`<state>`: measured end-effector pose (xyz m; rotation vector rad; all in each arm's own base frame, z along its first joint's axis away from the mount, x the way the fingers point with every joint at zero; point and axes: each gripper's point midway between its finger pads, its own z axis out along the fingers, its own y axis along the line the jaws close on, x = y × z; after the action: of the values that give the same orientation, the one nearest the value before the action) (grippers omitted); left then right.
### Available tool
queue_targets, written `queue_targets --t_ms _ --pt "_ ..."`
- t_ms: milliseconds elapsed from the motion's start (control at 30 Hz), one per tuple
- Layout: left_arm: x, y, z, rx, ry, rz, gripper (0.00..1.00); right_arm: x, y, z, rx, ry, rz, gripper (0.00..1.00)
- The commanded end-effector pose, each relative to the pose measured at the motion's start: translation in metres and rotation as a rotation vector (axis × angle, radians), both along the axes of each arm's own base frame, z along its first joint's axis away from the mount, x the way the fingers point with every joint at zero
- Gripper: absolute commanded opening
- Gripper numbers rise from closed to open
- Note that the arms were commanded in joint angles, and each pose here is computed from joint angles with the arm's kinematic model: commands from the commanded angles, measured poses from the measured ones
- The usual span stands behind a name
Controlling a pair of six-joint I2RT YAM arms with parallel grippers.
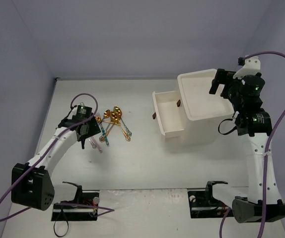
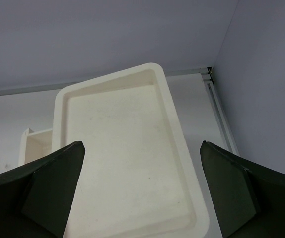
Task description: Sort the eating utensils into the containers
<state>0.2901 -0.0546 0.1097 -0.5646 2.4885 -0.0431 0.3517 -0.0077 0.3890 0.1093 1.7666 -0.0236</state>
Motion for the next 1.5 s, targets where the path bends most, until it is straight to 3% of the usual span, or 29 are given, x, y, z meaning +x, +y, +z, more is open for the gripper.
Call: queue_targets --t_ms 0,367,933,1067,1133,1233,1467 --pt "0.020 0.021 0.005 -0.002 -0.085 0.108 0.53 -0.015 0.003 0.010 -0.033 -0.061 -0.023 1.00" --pt "0.042 0.048 -0.041 0.002 0.001 0.181 0.38 -0.034 0.042 -0.023 0.053 -0.021 0.135 1.00" --pt "0.051 0.056 -0.084 -0.016 0.084 0.197 0.31 -0.033 0.049 -0.042 0.050 0.022 0.160 1.00" --pt "0.038 0.056 -0.094 -0.010 0.144 0.214 0.20 -0.033 0.048 -0.045 0.048 0.028 0.157 1.00" --pt "0.028 0.060 -0.097 0.006 0.176 0.230 0.10 -0.033 0.047 -0.047 0.043 0.032 0.152 1.00" --pt "0.018 0.065 -0.089 0.034 0.188 0.239 0.00 -0.032 0.047 -0.048 0.040 0.035 0.152 1.00" --pt "0.046 0.055 -0.002 -0.011 -0.028 0.158 0.00 -0.031 0.049 -0.047 0.042 0.036 0.156 1.00"
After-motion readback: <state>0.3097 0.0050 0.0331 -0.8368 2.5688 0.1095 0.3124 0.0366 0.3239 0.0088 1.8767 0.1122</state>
